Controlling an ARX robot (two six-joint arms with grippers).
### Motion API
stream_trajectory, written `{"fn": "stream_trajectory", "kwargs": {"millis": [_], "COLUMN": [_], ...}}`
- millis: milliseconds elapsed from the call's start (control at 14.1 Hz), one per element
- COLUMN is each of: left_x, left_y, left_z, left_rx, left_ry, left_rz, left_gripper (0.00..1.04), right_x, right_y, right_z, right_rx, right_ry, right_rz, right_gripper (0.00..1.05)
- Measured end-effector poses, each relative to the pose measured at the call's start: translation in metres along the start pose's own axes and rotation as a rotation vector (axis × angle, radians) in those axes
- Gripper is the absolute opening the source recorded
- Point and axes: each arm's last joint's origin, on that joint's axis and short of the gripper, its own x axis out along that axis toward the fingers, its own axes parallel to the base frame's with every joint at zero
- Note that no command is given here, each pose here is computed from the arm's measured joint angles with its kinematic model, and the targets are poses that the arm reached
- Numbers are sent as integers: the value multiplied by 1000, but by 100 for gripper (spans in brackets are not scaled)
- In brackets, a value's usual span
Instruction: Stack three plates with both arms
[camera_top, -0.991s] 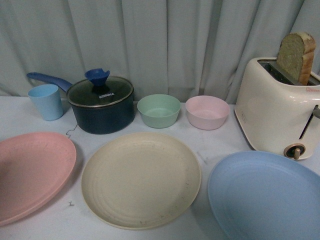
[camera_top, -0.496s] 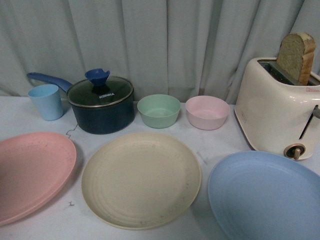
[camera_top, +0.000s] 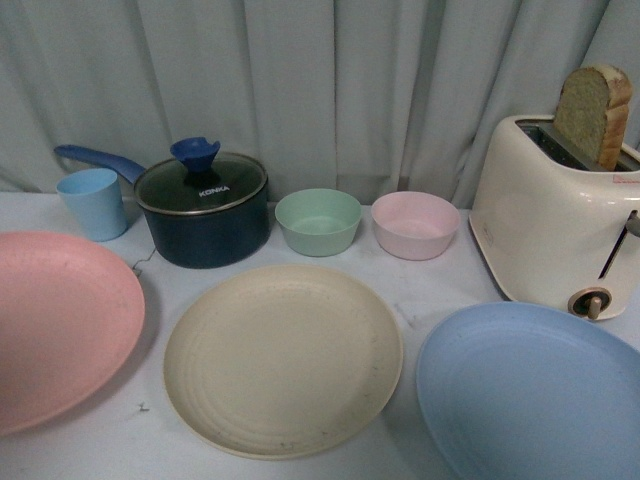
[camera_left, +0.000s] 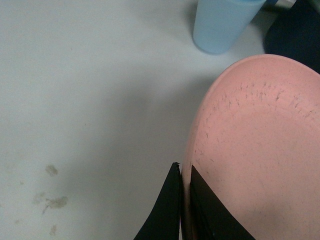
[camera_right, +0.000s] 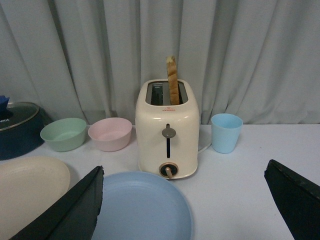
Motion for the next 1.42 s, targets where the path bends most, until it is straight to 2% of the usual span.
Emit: {"fn": "stream_trajectory", "kwargs": {"millis": [142,354,496,708,850,1204,1416], "left_x": [-25,-25,-5,36,47,58,67], "left_y": [-26,-69,-109,-147,-160,-169,-173], "left_z": [24,39,35,21,11,2,-16], "left_rx": [2,1,8,9,-3,-21,-30], "left_ry": [-95,-148,-111,-31,-2,12,71], "left_rz": [-71,-180,-252,-323,-337,-352,-360], "left_gripper": [3,3,3,3,3,3,3], "right_x": [0,0,0,0,0,0,0], "right_y": [0,0,0,0,0,0,0], "right_z": [0,0,0,0,0,0,0], "right_rx": [0,0,0,0,0,0,0], "right_ry": [0,0,0,0,0,0,0], "right_rz": [0,0,0,0,0,0,0], "right_gripper": [98,98,98,98,98,98,98]}}
